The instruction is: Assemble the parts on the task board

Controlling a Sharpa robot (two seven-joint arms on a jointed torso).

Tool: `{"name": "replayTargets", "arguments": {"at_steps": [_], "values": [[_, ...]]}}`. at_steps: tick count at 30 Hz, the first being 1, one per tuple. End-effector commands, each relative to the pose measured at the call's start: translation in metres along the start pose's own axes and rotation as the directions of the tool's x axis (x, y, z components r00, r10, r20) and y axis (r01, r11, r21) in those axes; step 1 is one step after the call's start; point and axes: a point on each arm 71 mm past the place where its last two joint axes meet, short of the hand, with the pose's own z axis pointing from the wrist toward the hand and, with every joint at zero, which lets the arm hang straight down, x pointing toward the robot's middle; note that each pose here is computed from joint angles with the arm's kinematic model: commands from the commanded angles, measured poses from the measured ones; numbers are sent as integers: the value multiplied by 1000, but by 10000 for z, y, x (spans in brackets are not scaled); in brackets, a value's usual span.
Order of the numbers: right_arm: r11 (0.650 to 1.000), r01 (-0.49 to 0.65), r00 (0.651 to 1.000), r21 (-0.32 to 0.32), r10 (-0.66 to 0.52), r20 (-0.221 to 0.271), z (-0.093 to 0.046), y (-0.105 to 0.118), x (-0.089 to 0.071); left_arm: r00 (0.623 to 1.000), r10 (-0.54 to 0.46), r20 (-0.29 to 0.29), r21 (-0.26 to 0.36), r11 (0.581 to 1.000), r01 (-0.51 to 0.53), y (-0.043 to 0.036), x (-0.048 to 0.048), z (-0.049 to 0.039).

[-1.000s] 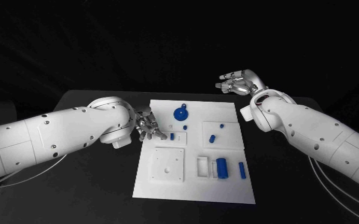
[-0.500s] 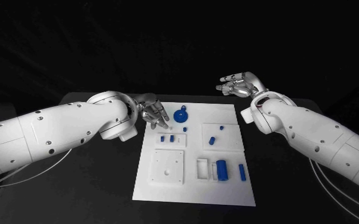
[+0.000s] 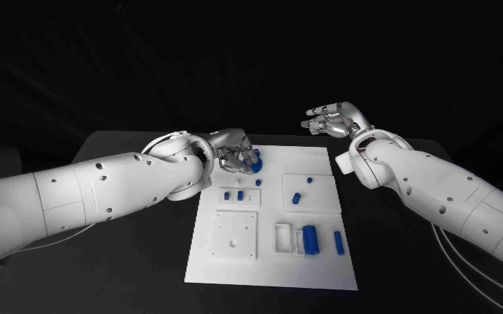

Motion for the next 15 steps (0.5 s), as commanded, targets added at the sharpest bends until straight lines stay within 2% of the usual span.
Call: {"name": "replayTargets", "arguments": {"at_steps": [1, 9, 15], "values": [[1000, -5, 1000, -19, 5, -15, 0, 25, 24, 992, 124, 32, 97, 987, -127, -70, 33, 40], [1000, -8, 1000, -23, 8, -18, 4, 40, 44, 977, 211, -8, 118, 971, -209, -58, 243, 155], [1000, -10, 1000, -25, 9, -20, 5, 48, 53, 972, 233, -17, 130, 965, -229, -52, 373, 210]]}}
